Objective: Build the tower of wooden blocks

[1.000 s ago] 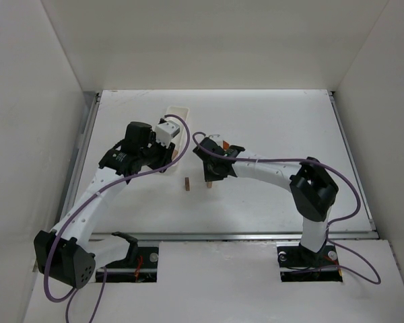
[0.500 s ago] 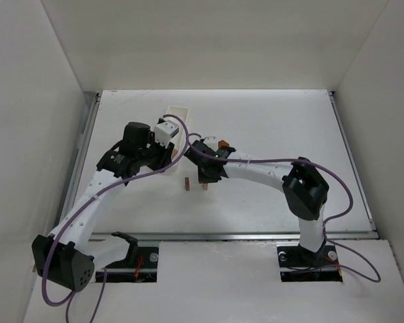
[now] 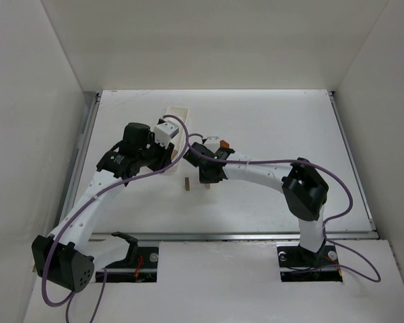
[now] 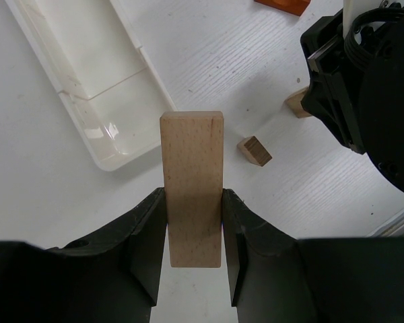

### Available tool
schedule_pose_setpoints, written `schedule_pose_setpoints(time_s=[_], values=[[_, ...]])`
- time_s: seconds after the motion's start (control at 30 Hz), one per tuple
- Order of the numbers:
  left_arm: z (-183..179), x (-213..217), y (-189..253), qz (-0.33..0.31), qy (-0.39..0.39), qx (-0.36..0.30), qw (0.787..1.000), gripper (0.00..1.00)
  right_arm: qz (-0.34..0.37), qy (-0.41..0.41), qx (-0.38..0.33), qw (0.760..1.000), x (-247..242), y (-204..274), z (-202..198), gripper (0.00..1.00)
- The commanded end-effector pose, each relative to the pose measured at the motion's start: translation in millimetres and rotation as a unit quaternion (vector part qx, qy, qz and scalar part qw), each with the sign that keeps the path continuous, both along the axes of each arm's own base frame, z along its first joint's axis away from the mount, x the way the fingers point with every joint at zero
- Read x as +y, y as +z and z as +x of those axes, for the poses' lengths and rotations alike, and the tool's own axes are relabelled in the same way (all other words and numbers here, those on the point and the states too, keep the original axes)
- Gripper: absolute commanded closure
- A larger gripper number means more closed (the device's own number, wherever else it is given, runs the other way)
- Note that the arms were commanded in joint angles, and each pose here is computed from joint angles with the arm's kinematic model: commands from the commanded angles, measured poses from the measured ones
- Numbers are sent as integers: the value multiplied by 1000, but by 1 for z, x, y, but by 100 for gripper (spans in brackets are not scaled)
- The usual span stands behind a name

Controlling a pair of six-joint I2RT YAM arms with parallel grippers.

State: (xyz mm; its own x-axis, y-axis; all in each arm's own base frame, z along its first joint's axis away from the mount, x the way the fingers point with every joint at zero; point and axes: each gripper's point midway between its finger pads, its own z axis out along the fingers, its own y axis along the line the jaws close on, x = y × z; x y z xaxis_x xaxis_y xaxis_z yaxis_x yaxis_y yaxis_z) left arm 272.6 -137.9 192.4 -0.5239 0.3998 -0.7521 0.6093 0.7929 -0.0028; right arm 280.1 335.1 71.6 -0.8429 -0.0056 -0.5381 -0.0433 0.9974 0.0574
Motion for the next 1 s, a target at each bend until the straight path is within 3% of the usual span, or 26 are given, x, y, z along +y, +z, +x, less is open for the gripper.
schedule_pose_setpoints(time_s=[0.0,0.43,0.5,0.67,0.97], values=[[1,-1,9,-10,-3,-21,1000,100,-7,-7,-20,1000,-1,10,5,100],[1,-1,9,-10,-3,-21,1000,100,2,1,-17,1000,6,9,6,100],[1,-1,9,-10,-3,-21,1000,100,5,3,-14,1000,7,8,4,94],[1,-1,9,-10,-3,-21,1000,100,11,5,-13,1000,10,9,4,63],[0,0,12,-12,-4,-25,1000,100,8,9,-14,1000,10,9,4,54]])
